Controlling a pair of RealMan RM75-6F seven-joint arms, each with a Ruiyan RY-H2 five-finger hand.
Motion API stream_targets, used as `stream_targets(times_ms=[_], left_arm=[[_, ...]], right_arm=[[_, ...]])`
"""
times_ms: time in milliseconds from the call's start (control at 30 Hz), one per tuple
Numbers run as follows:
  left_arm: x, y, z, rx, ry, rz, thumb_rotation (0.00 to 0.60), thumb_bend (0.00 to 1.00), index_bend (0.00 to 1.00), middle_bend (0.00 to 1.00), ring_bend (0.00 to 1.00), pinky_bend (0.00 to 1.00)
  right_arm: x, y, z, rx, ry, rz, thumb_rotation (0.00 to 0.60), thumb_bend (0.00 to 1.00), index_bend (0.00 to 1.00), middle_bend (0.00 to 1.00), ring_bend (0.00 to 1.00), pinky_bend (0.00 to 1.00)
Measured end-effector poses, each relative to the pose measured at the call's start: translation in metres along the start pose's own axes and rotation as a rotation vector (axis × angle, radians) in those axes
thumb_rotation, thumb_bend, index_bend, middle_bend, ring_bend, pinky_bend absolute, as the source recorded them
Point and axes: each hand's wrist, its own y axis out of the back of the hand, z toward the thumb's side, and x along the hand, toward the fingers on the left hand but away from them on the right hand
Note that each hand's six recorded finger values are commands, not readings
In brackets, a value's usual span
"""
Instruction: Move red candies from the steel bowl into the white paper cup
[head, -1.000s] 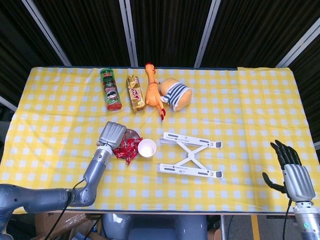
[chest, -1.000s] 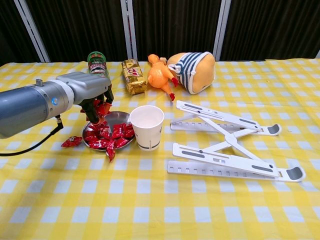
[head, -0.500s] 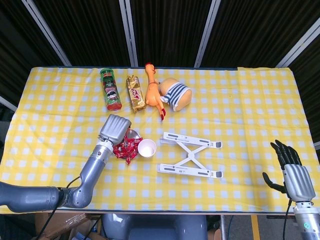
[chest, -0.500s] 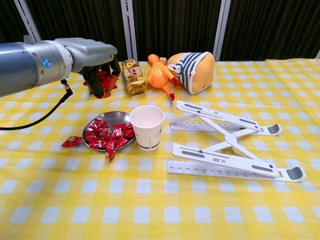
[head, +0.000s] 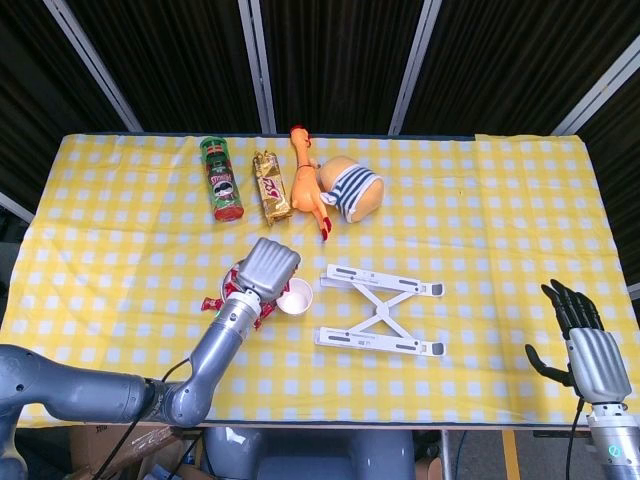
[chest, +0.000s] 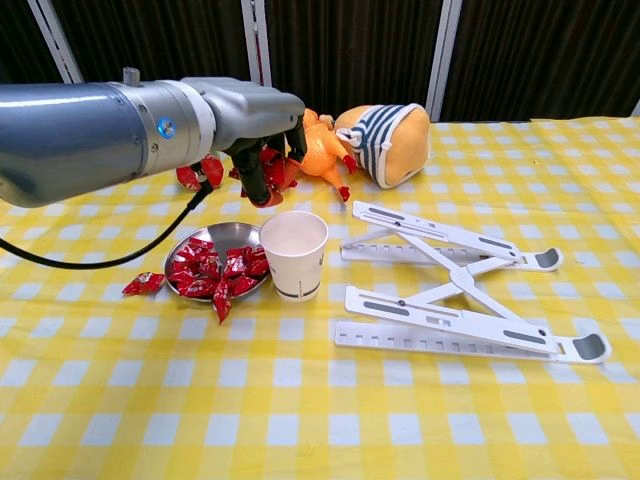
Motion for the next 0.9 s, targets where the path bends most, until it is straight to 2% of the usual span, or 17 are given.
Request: stream_targets(times_ms=[367, 900], left_arm=[[0.004, -0.016, 0.024, 0.018, -0.033, -0.020, 0.600, 0.43, 0.62, 0.72, 0.88, 0.92], [0.010, -0.018, 0.038, 0.018, -0.050, -0.013, 0.600, 0.43, 0.58, 0.65, 0.88, 0.92]], right_arm=[[0.000, 0.000, 0.001, -0.004, 0.002, 0.001, 0.600, 0.41, 0.00, 0.00, 0.00, 0.00], [0.001, 0.000, 0.002, -0.008, 0.007, 0.005, 0.600, 0.41, 0.00, 0.00, 0.00, 0.00]])
